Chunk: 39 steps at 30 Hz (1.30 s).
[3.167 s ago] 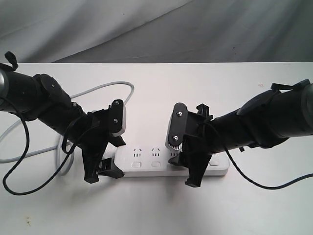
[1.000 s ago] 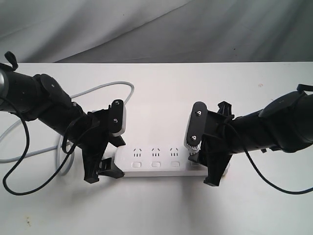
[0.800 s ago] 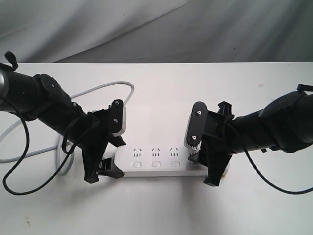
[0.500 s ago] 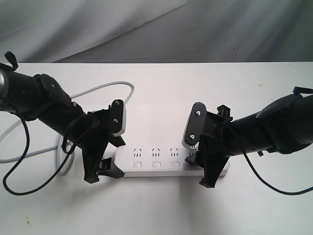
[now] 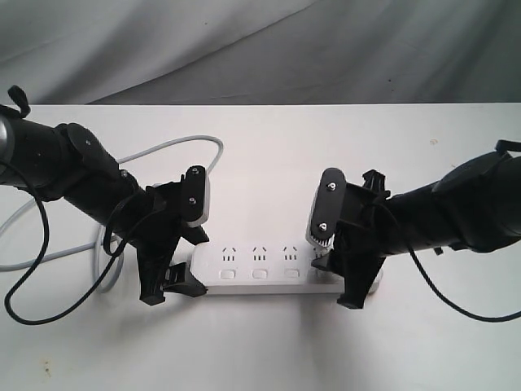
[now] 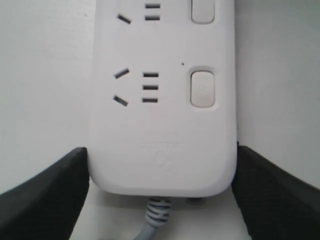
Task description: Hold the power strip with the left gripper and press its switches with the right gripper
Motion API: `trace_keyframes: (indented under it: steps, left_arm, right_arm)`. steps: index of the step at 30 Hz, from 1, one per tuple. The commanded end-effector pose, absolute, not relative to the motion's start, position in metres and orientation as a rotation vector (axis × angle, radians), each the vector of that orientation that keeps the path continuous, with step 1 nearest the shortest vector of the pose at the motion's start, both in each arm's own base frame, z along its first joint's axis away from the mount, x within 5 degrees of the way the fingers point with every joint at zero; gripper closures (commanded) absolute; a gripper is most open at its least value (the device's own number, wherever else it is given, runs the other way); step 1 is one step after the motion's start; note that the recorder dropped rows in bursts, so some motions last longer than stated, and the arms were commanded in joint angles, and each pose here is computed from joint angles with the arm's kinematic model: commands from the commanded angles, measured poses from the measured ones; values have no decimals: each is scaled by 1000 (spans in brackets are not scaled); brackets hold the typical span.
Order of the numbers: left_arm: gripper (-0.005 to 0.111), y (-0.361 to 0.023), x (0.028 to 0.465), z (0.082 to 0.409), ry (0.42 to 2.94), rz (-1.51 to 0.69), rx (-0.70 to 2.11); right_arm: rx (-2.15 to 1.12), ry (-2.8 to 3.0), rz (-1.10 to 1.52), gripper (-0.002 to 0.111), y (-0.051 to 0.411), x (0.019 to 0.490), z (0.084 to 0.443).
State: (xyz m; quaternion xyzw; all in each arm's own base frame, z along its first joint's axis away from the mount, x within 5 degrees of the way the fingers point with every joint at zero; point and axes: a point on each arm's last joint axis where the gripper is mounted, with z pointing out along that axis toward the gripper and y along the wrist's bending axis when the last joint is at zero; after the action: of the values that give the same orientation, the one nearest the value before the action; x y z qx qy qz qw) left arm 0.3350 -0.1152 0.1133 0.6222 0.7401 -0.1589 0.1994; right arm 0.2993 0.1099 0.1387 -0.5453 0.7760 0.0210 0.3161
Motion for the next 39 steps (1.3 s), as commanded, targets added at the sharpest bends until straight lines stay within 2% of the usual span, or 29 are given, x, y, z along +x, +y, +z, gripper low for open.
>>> trace_keyframes:
  steps: [1, 8, 39]
  left_arm:
    - [38, -117, 335, 113, 2067, -448, 1748]
    - [38, -117, 335, 113, 2067, -448, 1748]
    - [38, -117, 335, 113, 2067, -448, 1748]
  right_arm:
    - [-1406, 1949, -22, 53, 106, 300, 171]
    - [-1356, 2028, -8, 53, 86, 291, 162]
    - [-1312, 2142, -48, 53, 77, 281, 141]
